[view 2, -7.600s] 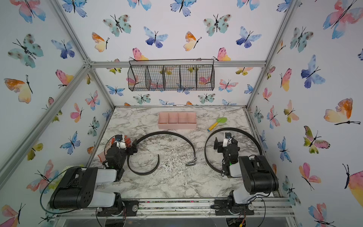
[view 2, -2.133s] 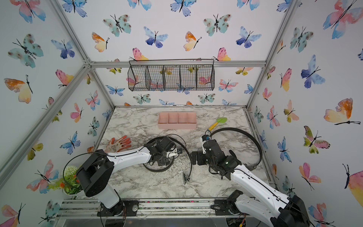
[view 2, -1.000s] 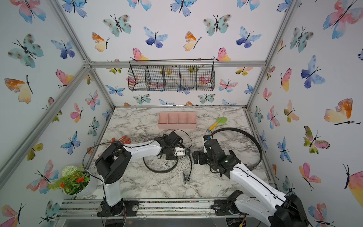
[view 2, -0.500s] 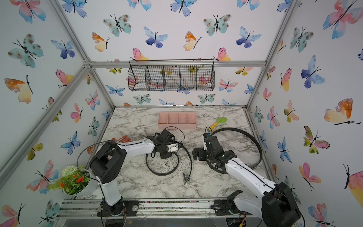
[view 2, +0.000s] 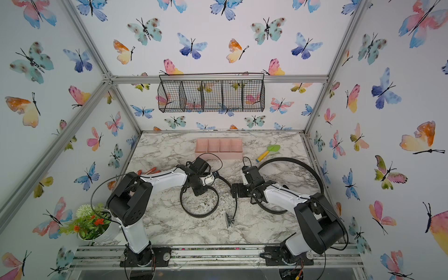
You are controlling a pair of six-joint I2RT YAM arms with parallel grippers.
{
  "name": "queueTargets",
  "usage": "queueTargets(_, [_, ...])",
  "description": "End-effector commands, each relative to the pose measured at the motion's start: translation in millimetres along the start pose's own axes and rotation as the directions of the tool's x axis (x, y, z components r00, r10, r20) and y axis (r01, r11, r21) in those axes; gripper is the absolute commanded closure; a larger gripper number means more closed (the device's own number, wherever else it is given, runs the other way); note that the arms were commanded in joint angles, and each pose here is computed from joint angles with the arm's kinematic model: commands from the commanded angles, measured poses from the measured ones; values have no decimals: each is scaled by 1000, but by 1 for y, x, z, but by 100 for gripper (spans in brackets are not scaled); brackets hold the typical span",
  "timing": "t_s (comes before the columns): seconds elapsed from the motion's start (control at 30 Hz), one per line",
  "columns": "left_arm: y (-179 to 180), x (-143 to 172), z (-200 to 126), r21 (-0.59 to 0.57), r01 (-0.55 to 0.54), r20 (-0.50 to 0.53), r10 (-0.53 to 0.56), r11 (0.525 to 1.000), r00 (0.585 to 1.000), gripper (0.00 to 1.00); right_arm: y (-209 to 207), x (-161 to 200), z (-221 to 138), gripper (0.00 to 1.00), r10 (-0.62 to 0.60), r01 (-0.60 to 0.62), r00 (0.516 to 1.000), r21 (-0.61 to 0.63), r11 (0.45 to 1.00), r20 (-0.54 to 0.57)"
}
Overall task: Place the belts into the storage roll
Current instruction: Roll the belt at the center of the board.
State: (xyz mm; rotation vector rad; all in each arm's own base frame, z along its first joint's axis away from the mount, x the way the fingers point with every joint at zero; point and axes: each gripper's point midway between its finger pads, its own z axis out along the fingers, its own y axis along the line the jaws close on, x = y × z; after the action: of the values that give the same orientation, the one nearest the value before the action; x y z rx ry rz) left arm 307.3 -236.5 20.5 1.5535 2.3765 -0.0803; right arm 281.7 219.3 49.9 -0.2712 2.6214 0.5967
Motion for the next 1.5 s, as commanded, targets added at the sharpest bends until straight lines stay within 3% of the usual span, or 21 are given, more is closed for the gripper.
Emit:
queueTargets(0.0, [-16,6,2,42,-28,-25,29,999,999,57,8,-11,4,1,-12,12,1000,-35,999,17])
queueTargets(0.17, [-20,-9,0,11,-124,-20,124,992,992,47,5,-3,9,1,-5,5,1000,-35,999,-3])
queueTargets(0.37, [-29,-24,5,4,-219,-19,219,976,976,43,4,2,9,1,-2,1,1000,-39,999,-10])
queueTargets(0.53, [-23,-37,5,-30,-235,-6,235,971,972,32,3,4,9,1,-2,2,1000,-37,999,-16])
queueTargets(0.73, [-26,-56,1,-50,-292,34,293,955,955,30,2,7,10,1,1,-2,1000,-36,999,-22])
queueTargets(0.83, [-29,-63,0,-39,-311,54,313,950,948,17,2,7,10,1,4,-5,1000,-38,999,-22])
queueTargets(0.97, [-38,-65,2,-6,-354,70,353,935,933,19,2,7,8,1,5,-5,1000,-36,999,-19])
queueTargets(1.03, [-41,-65,5,11,-362,66,361,932,930,24,1,8,7,1,6,-6,1000,-31,1000,-19])
queueTargets(1.13, [-46,-60,13,53,-362,42,360,931,932,39,-1,10,7,1,5,-5,1000,-22,1000,-20])
queueTargets(1.3, [-50,-53,18,90,-355,17,355,930,935,78,-2,9,8,1,4,-5,1000,-20,1000,-19])
queueTargets(1.47, [-36,-41,11,63,-275,17,274,959,962,88,0,4,8,0,-8,8,1000,-17,1000,-11])
